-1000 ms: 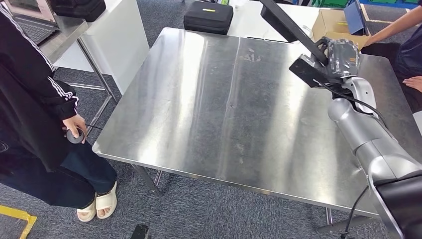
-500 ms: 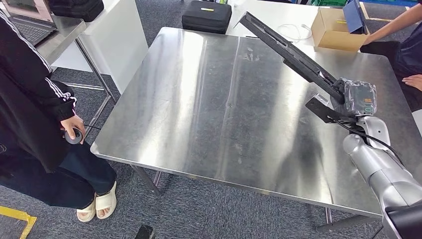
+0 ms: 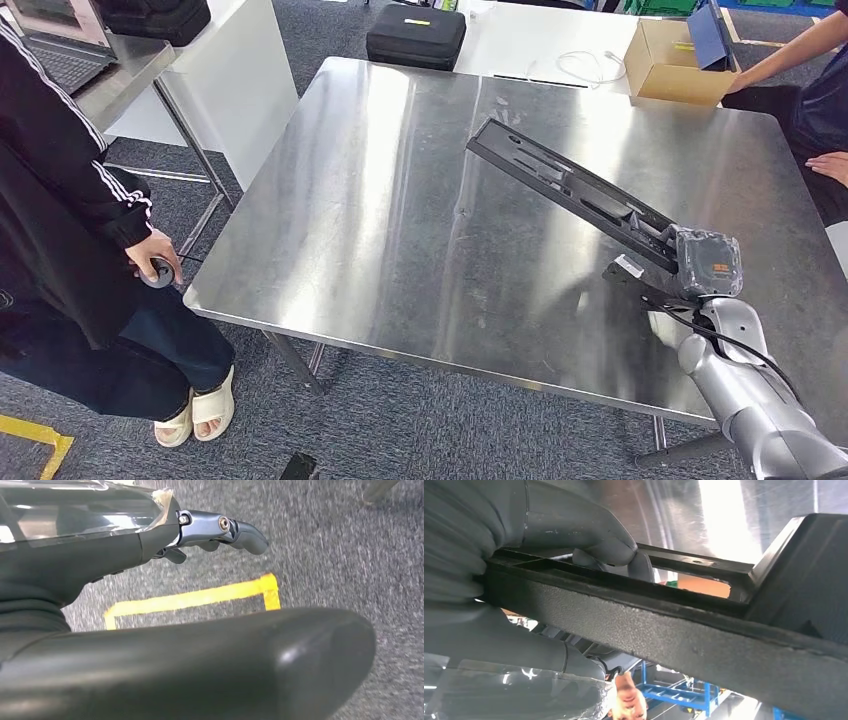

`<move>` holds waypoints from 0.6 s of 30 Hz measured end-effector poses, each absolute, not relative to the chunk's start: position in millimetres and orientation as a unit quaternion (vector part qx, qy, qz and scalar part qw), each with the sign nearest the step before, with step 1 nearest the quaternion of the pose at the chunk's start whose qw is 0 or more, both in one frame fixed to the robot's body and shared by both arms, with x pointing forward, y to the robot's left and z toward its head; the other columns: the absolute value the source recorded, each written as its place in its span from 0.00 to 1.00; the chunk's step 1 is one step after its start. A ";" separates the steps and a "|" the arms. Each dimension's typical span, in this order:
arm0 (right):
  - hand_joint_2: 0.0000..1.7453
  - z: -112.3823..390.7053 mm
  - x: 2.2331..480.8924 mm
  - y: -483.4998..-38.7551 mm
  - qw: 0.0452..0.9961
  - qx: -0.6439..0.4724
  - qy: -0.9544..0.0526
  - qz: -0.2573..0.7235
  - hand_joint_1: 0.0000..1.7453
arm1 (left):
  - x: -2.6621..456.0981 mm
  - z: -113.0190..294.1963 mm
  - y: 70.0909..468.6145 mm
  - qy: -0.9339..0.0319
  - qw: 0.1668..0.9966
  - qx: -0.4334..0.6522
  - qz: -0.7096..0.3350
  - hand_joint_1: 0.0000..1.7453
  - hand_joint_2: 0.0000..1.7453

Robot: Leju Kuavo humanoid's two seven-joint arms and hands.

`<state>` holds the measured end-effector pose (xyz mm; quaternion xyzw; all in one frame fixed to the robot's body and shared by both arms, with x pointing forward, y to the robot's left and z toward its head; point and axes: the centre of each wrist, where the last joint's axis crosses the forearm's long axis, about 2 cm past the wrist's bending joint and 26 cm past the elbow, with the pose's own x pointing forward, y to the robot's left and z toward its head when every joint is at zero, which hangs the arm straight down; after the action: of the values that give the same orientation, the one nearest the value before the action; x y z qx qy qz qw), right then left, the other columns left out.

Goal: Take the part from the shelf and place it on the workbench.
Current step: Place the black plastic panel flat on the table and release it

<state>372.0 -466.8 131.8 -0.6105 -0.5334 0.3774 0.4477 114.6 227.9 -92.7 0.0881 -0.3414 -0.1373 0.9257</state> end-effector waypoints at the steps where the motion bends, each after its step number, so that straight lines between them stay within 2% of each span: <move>1: 1.00 131.2 371.0 -466.9 0.448 -0.612 -0.532 0.377 0.50 | 114.8 -92.6 228.1 -0.340 0.925 0.093 -0.141 0.00 0.50; 3: 1.00 131.1 369.8 -467.1 0.448 -0.613 -0.531 0.376 0.00 | 115.2 -92.5 229.0 -0.336 0.925 0.103 -0.144 0.00 1.00; 12: 1.00 139.9 368.4 -479.8 0.447 -0.611 -0.534 0.377 0.00 | 115.9 -92.5 232.3 -0.327 0.929 0.121 -0.126 0.00 1.00; 16: 1.00 141.1 368.1 -482.1 0.446 -0.611 -0.534 0.377 0.00 | 115.9 -92.5 232.5 -0.328 0.929 0.120 -0.126 0.00 0.00; 18: 1.00 141.9 368.1 -482.7 0.446 -0.609 -0.537 0.377 0.00 | 115.9 -92.5 232.4 -0.328 0.928 0.117 -0.129 0.00 0.00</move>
<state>368.1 -482.7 141.9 -0.6094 -0.5366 0.3769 0.4457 115.9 232.4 -92.5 0.1171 -0.3284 -0.1288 0.9284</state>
